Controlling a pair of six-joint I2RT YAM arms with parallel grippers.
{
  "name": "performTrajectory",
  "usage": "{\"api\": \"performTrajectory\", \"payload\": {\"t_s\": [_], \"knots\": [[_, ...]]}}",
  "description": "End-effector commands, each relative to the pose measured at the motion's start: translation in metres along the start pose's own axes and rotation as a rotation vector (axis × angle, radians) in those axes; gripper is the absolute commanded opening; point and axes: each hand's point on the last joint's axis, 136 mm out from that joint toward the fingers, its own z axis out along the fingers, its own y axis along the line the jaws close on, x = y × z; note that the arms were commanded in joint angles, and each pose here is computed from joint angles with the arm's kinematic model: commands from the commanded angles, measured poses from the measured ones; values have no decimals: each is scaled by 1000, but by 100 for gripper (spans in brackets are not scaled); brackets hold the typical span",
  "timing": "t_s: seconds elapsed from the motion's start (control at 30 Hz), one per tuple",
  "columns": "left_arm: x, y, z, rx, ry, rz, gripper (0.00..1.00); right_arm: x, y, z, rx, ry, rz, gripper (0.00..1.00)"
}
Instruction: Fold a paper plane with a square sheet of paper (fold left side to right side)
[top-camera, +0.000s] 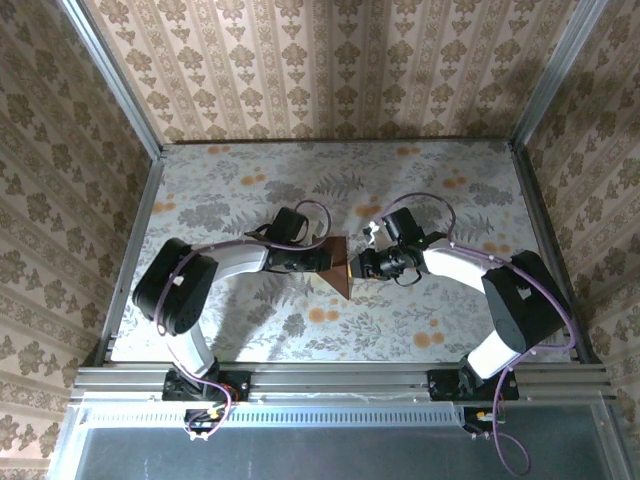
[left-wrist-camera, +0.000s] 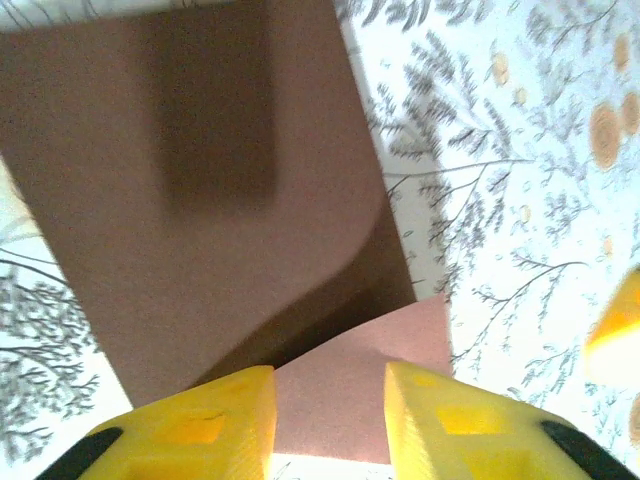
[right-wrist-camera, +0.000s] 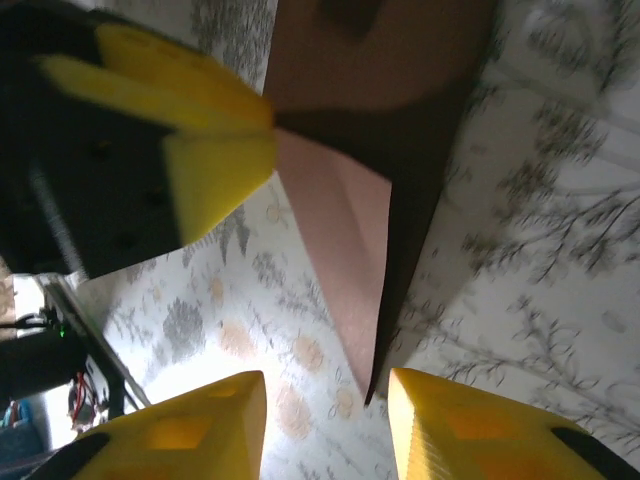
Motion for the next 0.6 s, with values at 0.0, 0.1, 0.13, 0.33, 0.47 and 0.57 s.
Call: {"api": "performTrajectory", "payload": {"t_s": [0.0,0.1,0.13,0.33,0.47,0.57], "knots": [[-13,2,-22,-33,-53,6,39,-15,-4,8,5,-18,-73,45],[-14,13,-36,-59,-86,-9,43,-22,-2,16,-21,-17,-98,49],[-14,17,-38,-65,-93,-17,44,-24,-2,19,-29,-19,-103,51],[-13,34,-52,-87,-133,-56,47,-32,-4,37,-66,-2,-105,52],[-13,36,-57,-79,-149,-69,48,-32,-7,45,-80,6,-91,45],[-14,37,-60,-72,-158,-79,49,-29,-8,50,-84,18,-84,39]]}}
